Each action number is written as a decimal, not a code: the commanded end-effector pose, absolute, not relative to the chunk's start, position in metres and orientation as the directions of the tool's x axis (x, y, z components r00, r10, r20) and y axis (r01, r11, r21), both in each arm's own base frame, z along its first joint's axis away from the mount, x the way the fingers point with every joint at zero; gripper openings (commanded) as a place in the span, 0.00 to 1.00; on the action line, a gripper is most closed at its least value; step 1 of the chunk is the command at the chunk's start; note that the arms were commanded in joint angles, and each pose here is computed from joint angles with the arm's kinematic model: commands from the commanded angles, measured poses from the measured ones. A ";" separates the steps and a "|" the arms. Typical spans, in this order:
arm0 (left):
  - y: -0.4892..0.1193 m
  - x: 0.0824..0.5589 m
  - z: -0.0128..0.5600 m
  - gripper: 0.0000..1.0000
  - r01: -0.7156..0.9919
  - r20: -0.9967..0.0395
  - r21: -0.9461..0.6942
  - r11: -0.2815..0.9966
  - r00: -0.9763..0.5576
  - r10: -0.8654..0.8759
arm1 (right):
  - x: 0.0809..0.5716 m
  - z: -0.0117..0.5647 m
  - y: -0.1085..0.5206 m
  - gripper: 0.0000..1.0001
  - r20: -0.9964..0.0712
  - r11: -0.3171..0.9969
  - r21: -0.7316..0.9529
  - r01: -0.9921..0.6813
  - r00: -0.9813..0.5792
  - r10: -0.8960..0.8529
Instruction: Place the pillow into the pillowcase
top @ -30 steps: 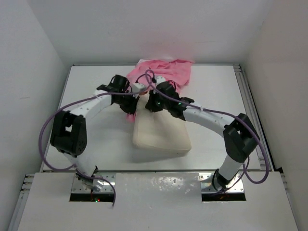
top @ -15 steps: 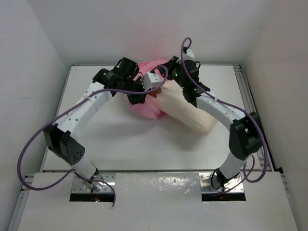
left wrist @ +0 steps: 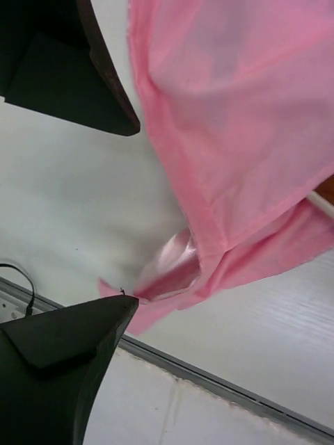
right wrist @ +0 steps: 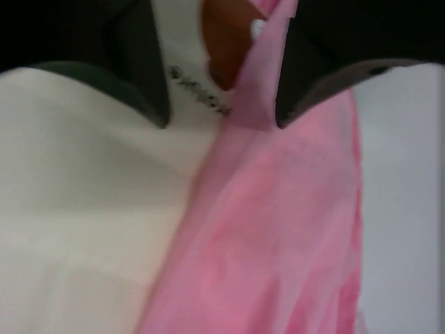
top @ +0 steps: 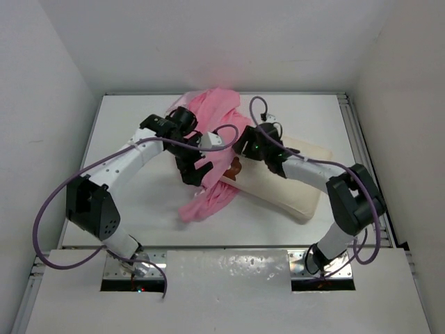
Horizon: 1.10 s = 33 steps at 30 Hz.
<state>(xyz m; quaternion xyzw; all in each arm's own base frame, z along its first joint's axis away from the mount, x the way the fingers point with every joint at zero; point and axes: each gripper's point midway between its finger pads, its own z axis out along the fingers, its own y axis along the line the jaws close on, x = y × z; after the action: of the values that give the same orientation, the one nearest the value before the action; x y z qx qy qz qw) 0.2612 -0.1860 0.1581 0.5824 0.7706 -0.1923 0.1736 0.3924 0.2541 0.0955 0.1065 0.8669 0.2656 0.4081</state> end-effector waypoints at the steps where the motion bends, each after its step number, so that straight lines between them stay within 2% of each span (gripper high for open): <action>1: -0.217 0.287 0.202 0.99 0.973 -0.621 0.046 0.227 -0.150 0.770 | 0.415 0.165 0.209 0.66 -0.758 0.871 0.484 -0.083 -0.537 0.370; 2: -0.226 0.303 0.212 0.99 0.963 -0.648 0.082 0.258 -0.145 0.747 | 0.421 0.165 0.189 0.82 -0.786 0.907 0.412 -0.088 -0.538 0.305; 3: -0.230 0.327 0.219 1.00 0.937 -0.654 0.108 0.333 -0.185 0.734 | 0.415 0.155 0.175 0.87 -0.766 0.931 0.360 -0.061 -0.588 0.258; 5: -0.243 0.364 0.229 0.99 0.887 -0.685 0.184 0.422 -0.192 0.703 | 0.428 0.159 0.148 0.92 -0.784 0.958 0.281 -0.048 -0.587 0.201; 6: -0.249 0.381 0.237 0.96 0.859 -0.700 0.210 0.467 -0.202 0.685 | 0.428 0.155 0.139 0.92 -0.781 0.964 0.261 -0.049 -0.598 0.181; 7: -0.258 0.401 0.220 0.82 0.833 -0.670 0.253 0.491 -0.215 0.711 | 0.430 0.151 0.132 0.91 -0.777 0.965 0.254 -0.058 -0.606 0.168; 8: -0.264 0.410 0.214 0.72 0.827 -0.657 0.269 0.493 -0.217 0.722 | 0.433 0.141 0.117 0.69 -0.762 0.969 0.241 -0.056 -0.630 0.153; 9: -0.274 0.428 0.207 0.58 0.815 -0.639 0.299 0.496 -0.215 0.738 | 0.436 0.139 0.117 0.56 -0.745 0.960 0.267 -0.079 -0.649 0.154; 10: -0.288 0.431 0.205 0.55 0.819 -0.636 0.308 0.485 -0.202 0.745 | 0.439 0.134 0.111 0.47 -0.731 0.959 0.274 -0.071 -0.663 0.160; 11: -0.295 0.437 0.203 0.54 0.817 -0.638 0.314 0.483 -0.196 0.745 | 0.441 0.116 0.097 0.47 -0.693 0.961 0.276 -0.033 -0.699 0.175; 13: -0.314 0.456 0.199 0.66 0.804 -0.669 0.324 0.499 -0.178 0.721 | 0.452 0.111 0.088 0.62 -0.677 0.960 0.280 -0.028 -0.715 0.177; 14: -0.318 0.462 0.197 0.76 0.794 -0.685 0.322 0.516 -0.181 0.706 | 0.456 0.092 0.077 0.70 -0.642 0.963 0.270 0.004 -0.744 0.183; 15: -0.323 0.471 0.187 0.90 0.778 -0.699 0.307 0.548 -0.206 0.685 | 0.463 0.093 0.074 0.79 -0.638 0.964 0.267 0.008 -0.748 0.182; 16: -0.329 0.483 0.190 0.93 0.758 -0.733 0.313 0.573 -0.191 0.653 | 0.467 0.088 0.066 0.82 -0.635 0.966 0.259 0.005 -0.752 0.174; 17: -0.332 0.489 0.188 0.96 0.745 -0.745 0.309 0.591 -0.196 0.637 | 0.471 0.082 0.063 0.86 -0.629 0.967 0.256 0.003 -0.759 0.169; 18: -0.337 0.498 0.175 0.97 0.732 -0.752 0.301 0.612 -0.213 0.624 | 0.477 0.074 0.062 0.97 -0.621 0.967 0.253 -0.005 -0.768 0.158; 23: -0.346 0.527 0.157 0.97 0.669 -0.765 0.321 0.671 -0.235 0.600 | 0.475 0.045 0.075 0.98 -0.565 0.946 0.282 -0.161 -0.824 0.028; 27: -0.332 0.536 0.129 0.60 0.648 -0.730 0.341 0.681 -0.275 0.626 | 0.434 0.026 0.107 0.77 -0.485 0.863 0.400 -0.310 -0.870 -0.087; 28: -0.332 0.533 0.124 0.54 0.666 -0.725 0.322 0.673 -0.283 0.628 | 0.423 0.024 0.114 0.66 -0.476 0.847 0.421 -0.324 -0.874 -0.098; 29: -0.336 0.528 0.121 0.39 0.703 -0.729 0.289 0.650 -0.278 0.625 | 0.406 0.016 0.121 0.60 -0.465 0.824 0.455 -0.336 -0.879 -0.102; 30: -0.337 0.520 0.116 0.31 0.727 -0.720 0.266 0.634 -0.288 0.632 | 0.400 0.017 0.125 0.52 -0.463 0.816 0.472 -0.334 -0.881 -0.093; 31: -0.340 0.516 0.119 0.15 0.744 -0.723 0.252 0.619 -0.280 0.631 | 0.388 0.021 0.132 0.31 -0.471 0.796 0.500 -0.342 -0.878 -0.081; 32: -0.343 0.510 0.119 0.06 0.757 -0.717 0.240 0.608 -0.284 0.636 | 0.384 0.024 0.136 0.17 -0.478 0.782 0.520 -0.343 -0.876 -0.066; 33: -0.345 0.507 0.124 0.00 0.763 -0.721 0.235 0.602 -0.278 0.634 | 0.391 0.042 0.143 0.02 -0.523 0.766 0.543 -0.345 -0.852 -0.013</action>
<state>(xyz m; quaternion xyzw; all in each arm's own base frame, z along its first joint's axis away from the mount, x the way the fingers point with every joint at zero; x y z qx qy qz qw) 0.5112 -0.3372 0.1024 0.4343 0.8059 -0.0482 0.3995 0.4292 0.1065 0.0287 -0.0847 0.9242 0.2477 0.2782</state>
